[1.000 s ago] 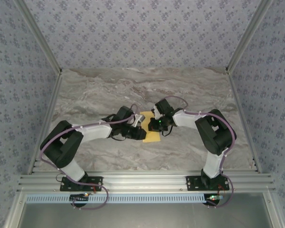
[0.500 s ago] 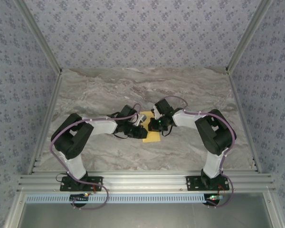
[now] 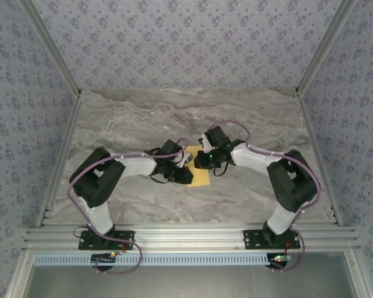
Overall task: Fold a paper plane with a square sheet of paper (fold left side to right side)
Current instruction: Fold the triangle a second time at the center of the table.
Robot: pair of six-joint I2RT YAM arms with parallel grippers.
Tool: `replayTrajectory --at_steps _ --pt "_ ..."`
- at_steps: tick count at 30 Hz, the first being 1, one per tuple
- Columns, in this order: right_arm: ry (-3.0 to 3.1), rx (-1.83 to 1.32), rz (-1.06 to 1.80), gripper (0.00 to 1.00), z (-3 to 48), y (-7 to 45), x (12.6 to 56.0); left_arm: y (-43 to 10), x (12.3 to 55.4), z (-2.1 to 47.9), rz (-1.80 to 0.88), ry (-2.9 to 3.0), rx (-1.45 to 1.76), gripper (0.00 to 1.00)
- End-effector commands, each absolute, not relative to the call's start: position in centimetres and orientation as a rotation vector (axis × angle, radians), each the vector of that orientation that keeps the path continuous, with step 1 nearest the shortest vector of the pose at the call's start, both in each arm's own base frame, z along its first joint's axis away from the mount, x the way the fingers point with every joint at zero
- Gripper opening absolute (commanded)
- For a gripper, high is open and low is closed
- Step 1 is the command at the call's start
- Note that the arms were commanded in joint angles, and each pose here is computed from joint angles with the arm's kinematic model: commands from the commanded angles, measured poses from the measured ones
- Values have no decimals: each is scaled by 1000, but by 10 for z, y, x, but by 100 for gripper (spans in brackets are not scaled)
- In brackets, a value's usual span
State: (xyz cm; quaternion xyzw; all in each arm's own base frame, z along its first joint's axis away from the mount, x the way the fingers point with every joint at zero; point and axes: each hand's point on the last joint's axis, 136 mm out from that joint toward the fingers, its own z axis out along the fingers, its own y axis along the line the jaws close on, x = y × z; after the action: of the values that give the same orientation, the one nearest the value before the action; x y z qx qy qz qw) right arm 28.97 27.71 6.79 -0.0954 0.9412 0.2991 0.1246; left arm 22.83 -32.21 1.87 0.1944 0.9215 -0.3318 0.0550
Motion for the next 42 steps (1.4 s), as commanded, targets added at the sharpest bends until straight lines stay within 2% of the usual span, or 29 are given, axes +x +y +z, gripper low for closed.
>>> replayTrajectory --at_steps 1,10,23,33,42 --pt "2777 -286 840 0 68 269 272 -302 208 -12 -824 2951 604 16" --pt "2812 -211 881 0 48 273 271 -299 205 -19 -689 2983 628 14" --pt "2843 -211 906 0 30 279 278 -296 205 -21 -662 2990 617 14" --pt "2895 -200 833 0 6 259 276 -290 200 -29 -629 3024 612 13" --pt "2846 -188 842 0 7 235 291 -286 195 -37 -625 3046 611 12"
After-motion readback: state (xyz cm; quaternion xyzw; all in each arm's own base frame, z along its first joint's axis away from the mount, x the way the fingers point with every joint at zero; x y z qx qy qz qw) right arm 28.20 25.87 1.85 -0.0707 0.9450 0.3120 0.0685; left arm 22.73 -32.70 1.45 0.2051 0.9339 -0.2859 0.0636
